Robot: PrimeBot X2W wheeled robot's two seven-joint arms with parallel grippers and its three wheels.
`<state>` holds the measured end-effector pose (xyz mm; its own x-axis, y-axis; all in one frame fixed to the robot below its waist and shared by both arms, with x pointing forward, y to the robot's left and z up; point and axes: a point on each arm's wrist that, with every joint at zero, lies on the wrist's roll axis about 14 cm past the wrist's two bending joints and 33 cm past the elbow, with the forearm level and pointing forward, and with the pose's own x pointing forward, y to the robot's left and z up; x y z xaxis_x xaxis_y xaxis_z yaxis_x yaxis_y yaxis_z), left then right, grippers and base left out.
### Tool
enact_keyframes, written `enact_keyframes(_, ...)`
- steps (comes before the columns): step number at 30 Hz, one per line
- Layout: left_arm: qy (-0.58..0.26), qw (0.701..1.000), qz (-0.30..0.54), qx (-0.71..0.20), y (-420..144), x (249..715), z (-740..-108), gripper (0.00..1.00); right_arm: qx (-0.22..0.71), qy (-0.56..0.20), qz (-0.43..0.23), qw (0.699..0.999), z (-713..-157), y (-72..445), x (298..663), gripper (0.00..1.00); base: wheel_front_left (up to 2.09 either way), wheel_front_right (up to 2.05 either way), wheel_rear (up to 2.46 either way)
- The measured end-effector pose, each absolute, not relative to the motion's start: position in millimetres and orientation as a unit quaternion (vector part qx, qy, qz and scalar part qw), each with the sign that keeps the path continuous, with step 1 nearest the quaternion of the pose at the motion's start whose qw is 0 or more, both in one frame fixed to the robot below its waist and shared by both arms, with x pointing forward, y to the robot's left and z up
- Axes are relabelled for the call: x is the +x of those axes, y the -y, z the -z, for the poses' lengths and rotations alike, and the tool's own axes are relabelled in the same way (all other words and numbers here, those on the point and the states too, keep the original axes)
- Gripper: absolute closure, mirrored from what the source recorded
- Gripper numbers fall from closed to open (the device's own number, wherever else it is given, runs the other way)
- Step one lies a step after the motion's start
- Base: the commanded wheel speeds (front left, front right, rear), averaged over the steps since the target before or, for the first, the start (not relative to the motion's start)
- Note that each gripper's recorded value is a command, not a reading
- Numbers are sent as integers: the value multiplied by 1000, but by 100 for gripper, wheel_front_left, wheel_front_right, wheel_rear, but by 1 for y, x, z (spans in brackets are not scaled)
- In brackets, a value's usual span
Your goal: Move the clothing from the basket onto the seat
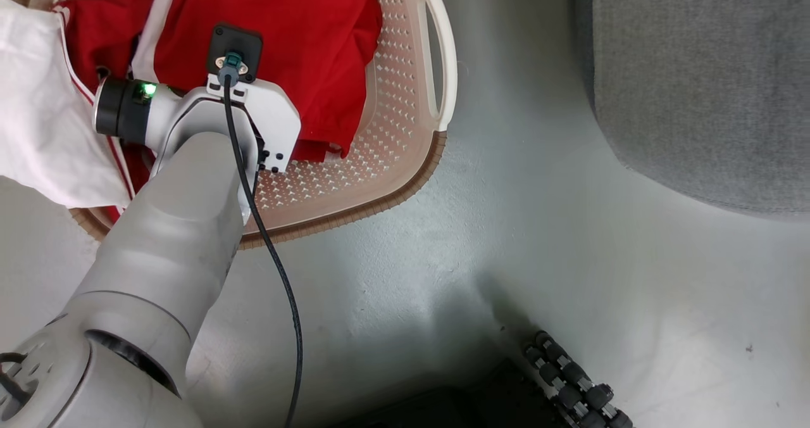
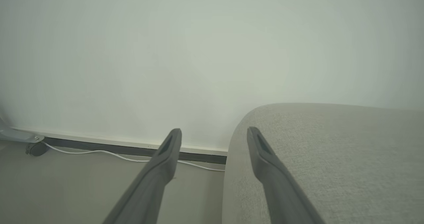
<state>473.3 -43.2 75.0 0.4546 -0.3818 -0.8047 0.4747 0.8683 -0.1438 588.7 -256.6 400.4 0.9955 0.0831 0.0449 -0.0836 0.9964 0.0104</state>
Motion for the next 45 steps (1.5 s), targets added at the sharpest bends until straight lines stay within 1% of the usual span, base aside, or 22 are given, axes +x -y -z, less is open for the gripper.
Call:
enact_keyframes(6,-411,873,259,28,52,493,-115,100,1,14,-21,1000,-412,270,576,0,0,0,0)
enact_keyframes(11,-401,877,264,19,50,485,-142,100,4,8,-11,1000,-424,274,562,0,0,0,0)
enact_keyframes(16,-373,887,272,11,53,485,-178,100,5,8,-6,1000,-438,275,549,0,0,0,0)
enact_keyframes(23,-286,919,269,-48,71,505,-262,100,7,12,-2,1000,-459,274,529,0,0,0,0)
enact_keyframes(30,-204,944,249,-69,57,494,-332,100,15,18,-3,1000,-477,268,505,0,0,0,0)
enact_keyframes(37,-140,965,208,-74,22,476,-386,100,24,32,-7,999,-497,258,481,0,0,0,0)
enact_keyframes(38,-131,968,200,-75,16,474,-393,94,27,32,-7,999,-498,256,478,0,0,0,0)
enact_keyframes(39,-122,970,196,-75,11,472,-400,59,28,33,-8,999,-500,254,475,0,0,0,0)
enact_keyframes(40,-112,972,192,-76,6,471,-408,0,28,33,-9,999,-501,252,471,0,0,0,0)
enact_keyframes(45,-76,982,159,-73,-23,460,-435,0,32,42,-14,998,-510,244,458,0,0,0,0)
